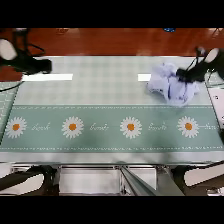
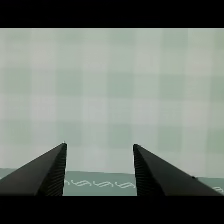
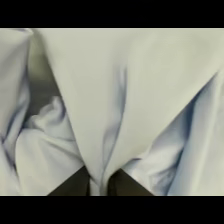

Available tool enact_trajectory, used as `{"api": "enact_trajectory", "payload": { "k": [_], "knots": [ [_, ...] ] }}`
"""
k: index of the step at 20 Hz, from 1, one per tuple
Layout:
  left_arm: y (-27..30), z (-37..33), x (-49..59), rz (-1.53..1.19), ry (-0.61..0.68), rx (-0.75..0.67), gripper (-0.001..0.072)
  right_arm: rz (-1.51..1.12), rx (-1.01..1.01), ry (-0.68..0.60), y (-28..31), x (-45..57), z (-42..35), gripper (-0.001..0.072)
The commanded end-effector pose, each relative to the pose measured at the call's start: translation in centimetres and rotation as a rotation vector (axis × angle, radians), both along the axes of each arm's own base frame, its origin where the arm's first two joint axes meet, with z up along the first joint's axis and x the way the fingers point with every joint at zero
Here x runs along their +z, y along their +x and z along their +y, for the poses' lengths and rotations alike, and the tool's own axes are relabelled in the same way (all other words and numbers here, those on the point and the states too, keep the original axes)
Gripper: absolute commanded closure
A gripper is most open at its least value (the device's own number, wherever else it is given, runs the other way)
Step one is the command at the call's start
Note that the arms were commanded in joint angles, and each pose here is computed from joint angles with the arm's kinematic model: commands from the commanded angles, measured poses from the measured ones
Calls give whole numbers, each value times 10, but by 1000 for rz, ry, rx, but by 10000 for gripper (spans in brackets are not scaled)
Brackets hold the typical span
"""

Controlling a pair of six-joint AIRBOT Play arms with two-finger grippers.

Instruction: Fold the shirts.

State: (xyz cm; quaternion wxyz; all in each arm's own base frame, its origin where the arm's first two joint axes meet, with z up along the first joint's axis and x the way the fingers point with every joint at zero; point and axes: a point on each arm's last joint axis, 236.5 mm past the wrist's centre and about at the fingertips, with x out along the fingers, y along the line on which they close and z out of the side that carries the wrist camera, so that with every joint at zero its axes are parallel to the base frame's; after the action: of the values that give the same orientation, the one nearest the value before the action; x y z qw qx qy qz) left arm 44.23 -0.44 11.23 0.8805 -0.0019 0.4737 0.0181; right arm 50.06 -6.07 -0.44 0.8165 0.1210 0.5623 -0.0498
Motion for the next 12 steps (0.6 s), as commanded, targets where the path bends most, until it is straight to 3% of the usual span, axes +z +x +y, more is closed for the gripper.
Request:
{"api": "enact_trajectory", "payload": {
  "k": [1,4,6,12],
  "knots": [
    [-36,12,81,-163,24,-7,199,-299,95,-47,17,142,24,683],
    [-83,0,101,-224,-30,-24,199,-596,146,-87,1,281,52,683],
    [-116,-23,70,-162,-131,-53,199,-752,188,-96,-24,353,76,683],
    [-170,-87,-26,-8,-457,-74,198,-1000,363,-33,-100,447,159,683]
  ]
}}
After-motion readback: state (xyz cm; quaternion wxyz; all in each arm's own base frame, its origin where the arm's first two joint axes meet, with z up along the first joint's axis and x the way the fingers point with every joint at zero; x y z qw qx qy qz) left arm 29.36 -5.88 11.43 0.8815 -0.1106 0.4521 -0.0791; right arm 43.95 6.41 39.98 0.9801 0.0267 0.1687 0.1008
